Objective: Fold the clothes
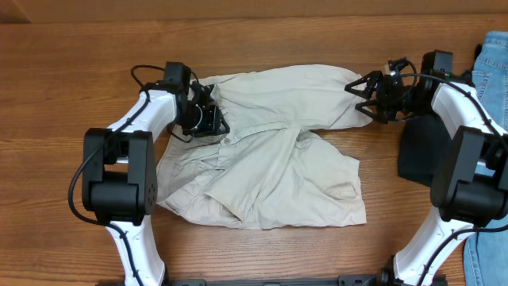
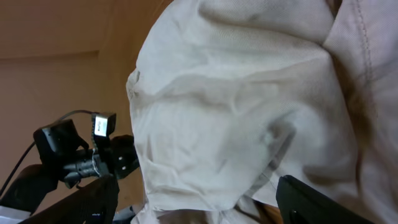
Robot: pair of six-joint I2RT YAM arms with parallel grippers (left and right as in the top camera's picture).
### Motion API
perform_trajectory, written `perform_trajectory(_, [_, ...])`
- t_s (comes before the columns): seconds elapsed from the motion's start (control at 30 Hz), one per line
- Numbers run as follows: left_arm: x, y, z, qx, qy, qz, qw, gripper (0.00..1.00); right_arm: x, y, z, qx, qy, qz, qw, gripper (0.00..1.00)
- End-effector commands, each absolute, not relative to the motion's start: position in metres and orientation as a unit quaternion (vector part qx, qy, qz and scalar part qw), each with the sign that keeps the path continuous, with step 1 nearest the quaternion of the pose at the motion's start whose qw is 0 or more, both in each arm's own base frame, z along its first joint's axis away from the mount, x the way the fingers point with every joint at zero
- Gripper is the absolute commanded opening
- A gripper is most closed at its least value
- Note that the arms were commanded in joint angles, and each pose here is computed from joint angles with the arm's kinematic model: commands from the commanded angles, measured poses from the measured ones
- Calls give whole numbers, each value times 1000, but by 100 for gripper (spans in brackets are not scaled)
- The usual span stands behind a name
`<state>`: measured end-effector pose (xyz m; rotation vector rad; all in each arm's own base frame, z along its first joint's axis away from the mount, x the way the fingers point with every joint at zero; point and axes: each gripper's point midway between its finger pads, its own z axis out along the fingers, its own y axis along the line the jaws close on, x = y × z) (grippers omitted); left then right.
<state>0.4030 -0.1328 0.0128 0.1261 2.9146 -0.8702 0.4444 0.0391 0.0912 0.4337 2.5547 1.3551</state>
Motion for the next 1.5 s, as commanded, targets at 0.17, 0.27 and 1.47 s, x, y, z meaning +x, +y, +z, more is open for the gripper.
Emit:
perform_trajectory(0.17, [388,-111,4,49,971,-235,10,45,446,34,102,140,875,446,126,85])
perform_trajectory(0.27, [390,-121,5,61,968,-242,16,47,446,34,101,141,876,443,125,85])
perform_trajectory(1.47, [449,66,112,-104,985,5,140,20,440,33,96,152,881,434,108,84])
